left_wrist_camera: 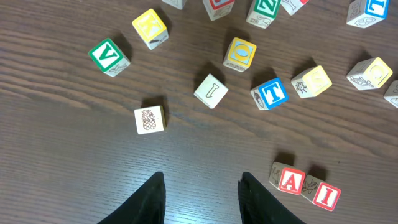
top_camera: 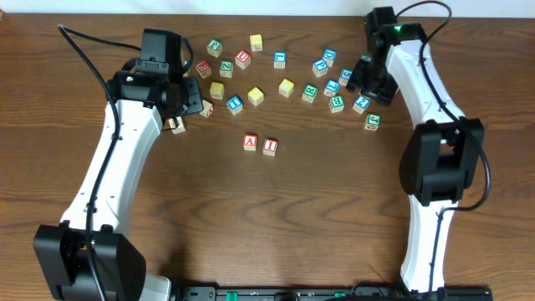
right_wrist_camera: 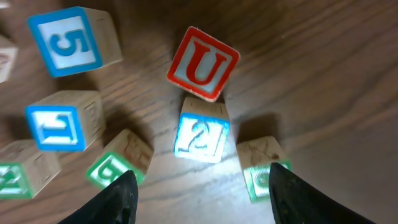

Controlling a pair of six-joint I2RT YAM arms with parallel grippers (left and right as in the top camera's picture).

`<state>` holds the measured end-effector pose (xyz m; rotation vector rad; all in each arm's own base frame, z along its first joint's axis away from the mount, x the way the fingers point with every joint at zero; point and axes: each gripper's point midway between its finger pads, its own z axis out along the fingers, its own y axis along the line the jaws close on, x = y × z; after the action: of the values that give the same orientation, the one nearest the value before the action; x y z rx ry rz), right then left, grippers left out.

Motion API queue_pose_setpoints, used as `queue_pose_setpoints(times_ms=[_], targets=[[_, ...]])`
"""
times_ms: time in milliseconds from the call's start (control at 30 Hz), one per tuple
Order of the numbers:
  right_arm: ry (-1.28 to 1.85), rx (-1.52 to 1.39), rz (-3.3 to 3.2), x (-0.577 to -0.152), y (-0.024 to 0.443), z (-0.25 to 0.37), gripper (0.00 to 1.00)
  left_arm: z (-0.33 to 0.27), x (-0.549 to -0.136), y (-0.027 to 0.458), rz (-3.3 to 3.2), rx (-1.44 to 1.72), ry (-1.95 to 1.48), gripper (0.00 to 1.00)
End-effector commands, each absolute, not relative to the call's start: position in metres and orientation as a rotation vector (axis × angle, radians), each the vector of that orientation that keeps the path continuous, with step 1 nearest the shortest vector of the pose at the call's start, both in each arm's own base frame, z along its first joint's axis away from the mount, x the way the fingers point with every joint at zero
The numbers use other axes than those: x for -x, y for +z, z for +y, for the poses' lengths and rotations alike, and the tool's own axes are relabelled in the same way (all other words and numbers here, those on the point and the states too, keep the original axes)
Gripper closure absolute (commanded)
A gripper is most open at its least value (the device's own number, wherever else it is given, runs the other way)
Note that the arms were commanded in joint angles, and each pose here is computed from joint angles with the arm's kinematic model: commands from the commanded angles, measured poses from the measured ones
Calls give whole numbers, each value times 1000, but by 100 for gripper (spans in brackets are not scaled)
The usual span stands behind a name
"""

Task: Spell out AI2
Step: 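Lower right gripper and grasp the blue 2 block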

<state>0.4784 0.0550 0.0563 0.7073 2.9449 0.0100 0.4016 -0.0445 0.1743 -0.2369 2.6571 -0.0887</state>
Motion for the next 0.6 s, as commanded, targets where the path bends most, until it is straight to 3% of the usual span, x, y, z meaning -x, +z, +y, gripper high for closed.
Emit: queue_pose_setpoints(times_ms=[0, 567], targets=[[-9, -747, 2956, -478, 42, 52, 39, -42, -405, 187, 2627, 219, -78, 62], [7, -736, 2927, -488, 38, 53, 44, -42, -403, 186, 2634, 220, -76, 62]])
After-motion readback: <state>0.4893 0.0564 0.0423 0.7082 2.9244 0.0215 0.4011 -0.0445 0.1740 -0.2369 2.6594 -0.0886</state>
